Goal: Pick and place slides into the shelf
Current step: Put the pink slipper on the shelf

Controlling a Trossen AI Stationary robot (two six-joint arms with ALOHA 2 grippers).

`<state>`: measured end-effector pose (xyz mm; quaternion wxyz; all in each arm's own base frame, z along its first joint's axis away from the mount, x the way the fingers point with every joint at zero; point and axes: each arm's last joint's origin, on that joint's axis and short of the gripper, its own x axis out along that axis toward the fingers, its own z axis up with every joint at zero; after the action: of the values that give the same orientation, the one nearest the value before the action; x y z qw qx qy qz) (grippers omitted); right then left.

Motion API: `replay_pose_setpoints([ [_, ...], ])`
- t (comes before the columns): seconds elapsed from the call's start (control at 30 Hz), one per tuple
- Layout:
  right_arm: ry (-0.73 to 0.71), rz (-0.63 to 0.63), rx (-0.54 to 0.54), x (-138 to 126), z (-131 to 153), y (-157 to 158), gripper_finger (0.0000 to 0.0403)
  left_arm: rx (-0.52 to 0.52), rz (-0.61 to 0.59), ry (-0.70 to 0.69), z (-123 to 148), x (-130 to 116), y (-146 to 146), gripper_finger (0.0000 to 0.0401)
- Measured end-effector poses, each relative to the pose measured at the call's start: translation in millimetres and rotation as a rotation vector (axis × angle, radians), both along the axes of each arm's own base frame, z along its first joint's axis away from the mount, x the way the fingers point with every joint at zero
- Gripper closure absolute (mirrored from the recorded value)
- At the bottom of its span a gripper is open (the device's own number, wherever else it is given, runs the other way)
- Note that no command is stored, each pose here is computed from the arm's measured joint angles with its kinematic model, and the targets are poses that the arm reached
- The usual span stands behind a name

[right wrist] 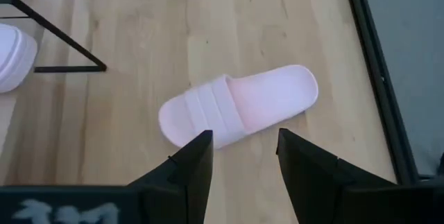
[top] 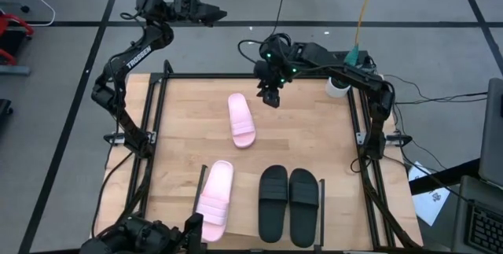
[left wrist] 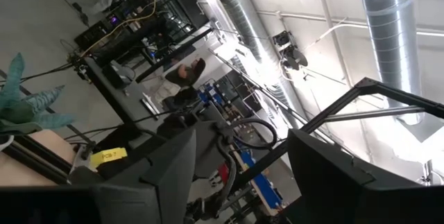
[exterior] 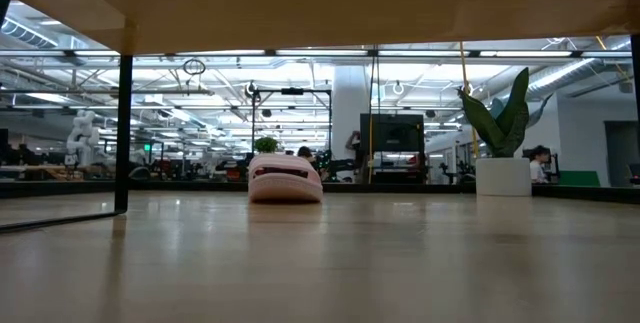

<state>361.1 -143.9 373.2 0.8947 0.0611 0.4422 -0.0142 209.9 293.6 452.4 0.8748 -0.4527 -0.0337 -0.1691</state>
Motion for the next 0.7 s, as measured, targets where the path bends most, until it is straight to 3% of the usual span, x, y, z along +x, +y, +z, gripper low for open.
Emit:
replay_pose_setpoints([
  [0.33, -0.095, -0.019, -0.017, 9, 6, 0, 0.0252, 0.008, -0.022, 0.01, 0, 2, -2, 0.0174],
  [0.7, -0.072, 0.126, -0.078, 29, -10, 19, 0.0252, 0.013, -0.031, 0.015, 0, 2, -2, 0.0174],
])
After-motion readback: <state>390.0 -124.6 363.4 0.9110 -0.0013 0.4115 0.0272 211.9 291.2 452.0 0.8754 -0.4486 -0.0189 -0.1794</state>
